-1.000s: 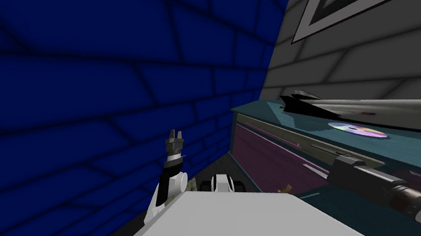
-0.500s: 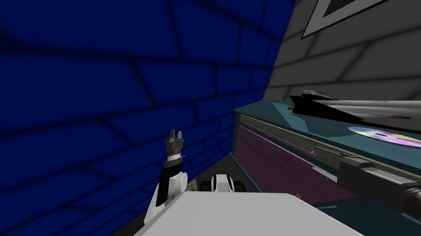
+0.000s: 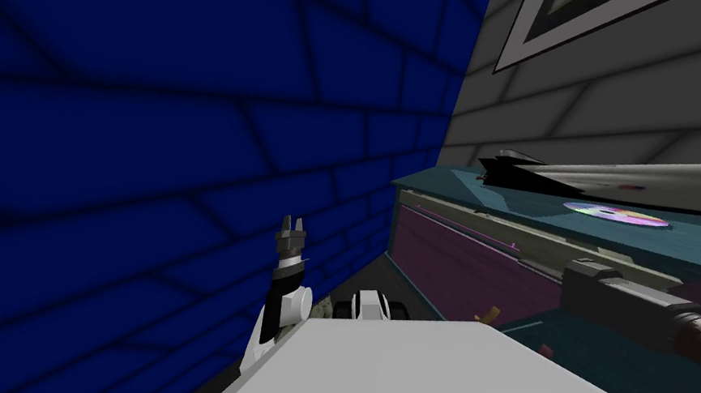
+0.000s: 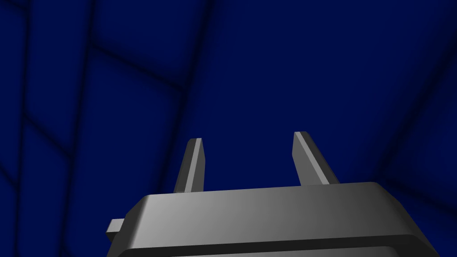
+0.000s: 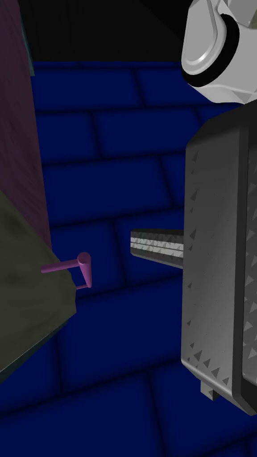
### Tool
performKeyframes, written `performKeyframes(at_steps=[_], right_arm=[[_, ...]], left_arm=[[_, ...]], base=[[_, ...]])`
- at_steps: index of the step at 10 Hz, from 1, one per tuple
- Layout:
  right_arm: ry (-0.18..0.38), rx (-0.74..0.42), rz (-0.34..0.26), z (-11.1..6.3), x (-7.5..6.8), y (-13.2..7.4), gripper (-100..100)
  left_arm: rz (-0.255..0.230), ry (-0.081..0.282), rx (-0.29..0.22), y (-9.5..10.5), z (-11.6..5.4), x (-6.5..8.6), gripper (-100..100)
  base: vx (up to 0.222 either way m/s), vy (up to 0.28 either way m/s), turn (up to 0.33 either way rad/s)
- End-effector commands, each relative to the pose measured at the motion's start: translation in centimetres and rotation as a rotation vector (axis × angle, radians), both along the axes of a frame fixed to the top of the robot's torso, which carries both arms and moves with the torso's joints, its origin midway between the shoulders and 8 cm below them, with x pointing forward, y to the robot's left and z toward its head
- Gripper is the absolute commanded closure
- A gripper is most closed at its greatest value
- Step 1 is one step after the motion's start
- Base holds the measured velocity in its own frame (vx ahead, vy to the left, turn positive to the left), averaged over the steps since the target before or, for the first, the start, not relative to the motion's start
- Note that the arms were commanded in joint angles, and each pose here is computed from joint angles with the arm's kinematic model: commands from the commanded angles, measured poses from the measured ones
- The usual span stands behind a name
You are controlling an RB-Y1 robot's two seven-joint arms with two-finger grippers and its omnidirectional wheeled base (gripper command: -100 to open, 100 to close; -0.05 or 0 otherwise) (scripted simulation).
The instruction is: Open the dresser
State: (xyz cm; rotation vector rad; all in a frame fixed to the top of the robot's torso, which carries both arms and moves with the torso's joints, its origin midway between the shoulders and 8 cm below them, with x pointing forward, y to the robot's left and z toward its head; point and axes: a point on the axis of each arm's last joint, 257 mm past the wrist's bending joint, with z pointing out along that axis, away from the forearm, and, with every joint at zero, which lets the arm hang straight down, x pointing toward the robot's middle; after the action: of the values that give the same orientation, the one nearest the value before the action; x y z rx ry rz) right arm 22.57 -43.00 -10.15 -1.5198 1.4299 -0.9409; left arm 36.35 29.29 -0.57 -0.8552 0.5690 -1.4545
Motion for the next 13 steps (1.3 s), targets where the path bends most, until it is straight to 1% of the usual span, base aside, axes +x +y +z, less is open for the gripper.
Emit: performKeyframes(at_steps=[1,3,5,6,7,11,12,13], right_arm=[[0.015,-0.054,0.017,0.4,-0.1,0.3,-100],[0.03,-0.108,0.034,0.7,-0.3,0.6,-100],[0.026,-0.093,0.029,0.6,-0.2,0.6,-100],[0.026,-0.093,0.029,0.6,-0.2,0.5,100],[0.026,-0.091,0.037,0.7,-0.2,1.0,100],[0.026,-0.088,0.048,0.9,-0.3,1.7,100],[0.028,-0.084,0.058,1.9,-0.3,2.2,-100],[0.027,-0.085,0.061,2.5,-0.3,2.4,-100]], left_arm=[[0.0,0.0,0.0,0.0,0.0,0.0,0],[0.0,0.0,0.001,0.0,0.0,0.0,0],[0.0,0.0,0.0,0.0,0.0,0.0,0],[0.0,0.0,0.0,0.0,0.0,0.0,0],[0.0,0.0,0.0,0.0,0.0,0.0,0],[0.0,0.0,0.0,0.0,0.0,0.0,0],[0.0,0.0,0.0,0.0,0.0,0.0,0],[0.0,0.0,0.0,0.0,0.0,0.0,0]], base=[[0.069,-0.036,0.01],[0.118,-0.081,0.007],[0.04,-0.027,0.005],[0.01,-0.006,0.001],[-0.062,0.077,-0.038],[-0.073,0.125,-0.064],[-0.009,0.013,-0.023],[0.012,-0.01,-0.053]])
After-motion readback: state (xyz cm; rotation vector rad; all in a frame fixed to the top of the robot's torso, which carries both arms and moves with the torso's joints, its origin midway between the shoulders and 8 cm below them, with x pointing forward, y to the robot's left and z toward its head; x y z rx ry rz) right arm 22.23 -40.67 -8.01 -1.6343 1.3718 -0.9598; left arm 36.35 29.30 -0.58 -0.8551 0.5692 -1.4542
